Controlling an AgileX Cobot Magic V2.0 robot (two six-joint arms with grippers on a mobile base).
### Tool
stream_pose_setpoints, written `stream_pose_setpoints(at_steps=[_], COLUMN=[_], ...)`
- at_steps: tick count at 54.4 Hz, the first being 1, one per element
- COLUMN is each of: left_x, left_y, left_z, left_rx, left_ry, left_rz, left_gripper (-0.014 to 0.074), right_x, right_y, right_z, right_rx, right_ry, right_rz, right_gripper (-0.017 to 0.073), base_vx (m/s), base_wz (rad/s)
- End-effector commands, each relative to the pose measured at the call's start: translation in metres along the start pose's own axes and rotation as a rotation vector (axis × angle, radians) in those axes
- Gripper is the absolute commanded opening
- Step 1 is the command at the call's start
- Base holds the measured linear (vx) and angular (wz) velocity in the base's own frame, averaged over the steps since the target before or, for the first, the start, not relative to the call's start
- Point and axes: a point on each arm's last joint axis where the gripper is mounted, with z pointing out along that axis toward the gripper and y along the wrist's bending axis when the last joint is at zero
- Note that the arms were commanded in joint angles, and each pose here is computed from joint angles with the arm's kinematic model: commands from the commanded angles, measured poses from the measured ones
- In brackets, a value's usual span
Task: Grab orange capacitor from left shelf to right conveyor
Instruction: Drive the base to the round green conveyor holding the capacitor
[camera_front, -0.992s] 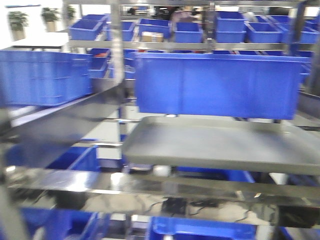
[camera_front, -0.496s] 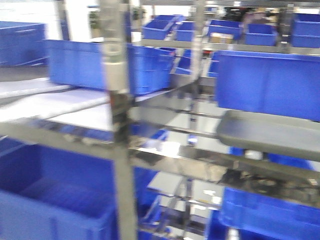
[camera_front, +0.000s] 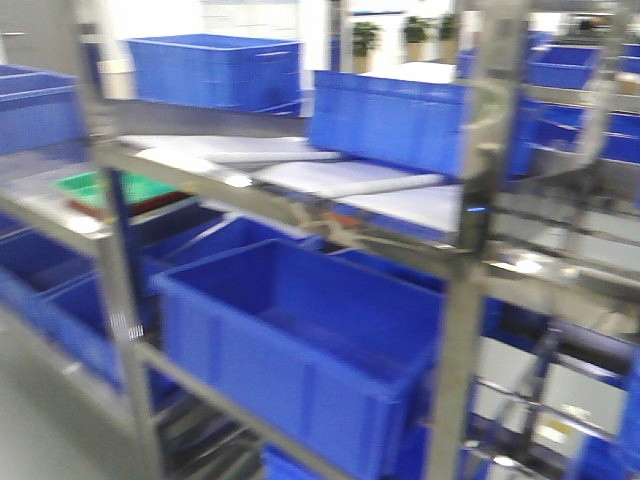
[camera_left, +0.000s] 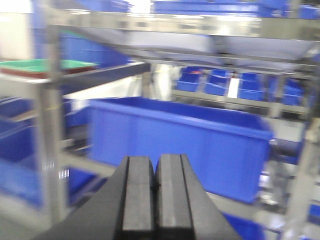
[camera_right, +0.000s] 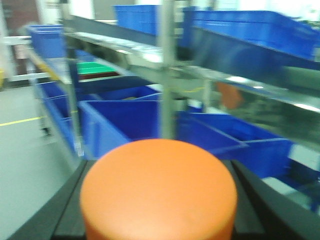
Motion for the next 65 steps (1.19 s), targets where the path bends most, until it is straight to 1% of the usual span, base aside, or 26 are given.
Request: stream_pose_setpoints(at_steps=[1, 34, 65], left_x=[-0.0176, -0.0176, -0.0176], left_y=[-0.002, -0.002, -0.002], left_z=[-0.0021, -0.0021, -0.0021], left_rx=[0.017, 0.017, 0.017], left_ry=[-0.114, -0.114, -0.114], left_rz=[-0.011, -0.011, -0.011], left_gripper=[-0.0006, -0.0006, -0.0006], right_x=[-0.0157, -0.0154, -0.0154], right_y=[0.0006, 0.0006, 0.0006], right_z=[-0.0011, -0.0009, -0.0009], right_rx=[-0.004, -0.004, -0.004], right_ry=[-0.1, -0.099, -0.099], right_rz=[-0.018, -0.018, -0.018], right_gripper=[-0.0008, -0.0008, -0.0008], base_vx=[-0.17, -0.13, 0.09], base_wz=[0.68, 0.61, 0.39])
